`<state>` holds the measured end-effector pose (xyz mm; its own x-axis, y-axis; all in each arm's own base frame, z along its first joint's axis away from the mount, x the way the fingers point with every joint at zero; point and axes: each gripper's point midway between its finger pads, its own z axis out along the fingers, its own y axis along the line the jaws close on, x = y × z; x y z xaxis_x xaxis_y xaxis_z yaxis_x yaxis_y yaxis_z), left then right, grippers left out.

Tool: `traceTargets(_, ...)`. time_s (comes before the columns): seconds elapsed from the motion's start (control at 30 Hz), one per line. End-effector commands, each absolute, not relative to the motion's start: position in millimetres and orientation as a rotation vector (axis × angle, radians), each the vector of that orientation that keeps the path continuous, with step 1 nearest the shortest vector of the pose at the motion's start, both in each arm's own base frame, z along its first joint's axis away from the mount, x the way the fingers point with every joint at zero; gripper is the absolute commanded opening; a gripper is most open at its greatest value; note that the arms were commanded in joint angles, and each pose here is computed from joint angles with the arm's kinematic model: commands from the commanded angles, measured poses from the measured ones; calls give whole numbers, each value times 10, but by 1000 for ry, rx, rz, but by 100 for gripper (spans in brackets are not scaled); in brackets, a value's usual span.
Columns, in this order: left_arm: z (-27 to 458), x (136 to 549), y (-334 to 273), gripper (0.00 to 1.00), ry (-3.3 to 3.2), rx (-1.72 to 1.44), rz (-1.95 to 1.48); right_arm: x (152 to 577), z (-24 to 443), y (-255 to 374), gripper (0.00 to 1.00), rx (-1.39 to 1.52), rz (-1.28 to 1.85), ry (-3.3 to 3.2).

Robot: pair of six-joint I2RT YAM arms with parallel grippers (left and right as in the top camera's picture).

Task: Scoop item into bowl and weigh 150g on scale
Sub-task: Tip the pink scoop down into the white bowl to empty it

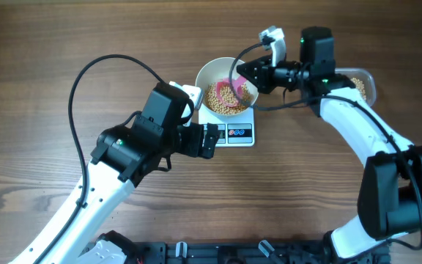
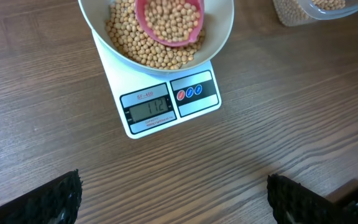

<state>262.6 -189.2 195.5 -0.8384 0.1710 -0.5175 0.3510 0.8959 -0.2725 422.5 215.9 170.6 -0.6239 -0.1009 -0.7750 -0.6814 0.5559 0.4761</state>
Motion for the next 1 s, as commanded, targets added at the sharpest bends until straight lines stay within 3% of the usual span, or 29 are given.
traceTargets(0.0,1939,2620,-1887,100,2561,406,-475,4267,1873,2169,4,-726,798,2010)
traceTargets(0.33,1939,2620,-1887,100,2561,406,-475,4255,1877,2205,4,-830,521,1994)
traceTargets(0.97,1939,2620,-1887,100,2561,406,-475,3873,1456,2078,4,-908,537,2220)
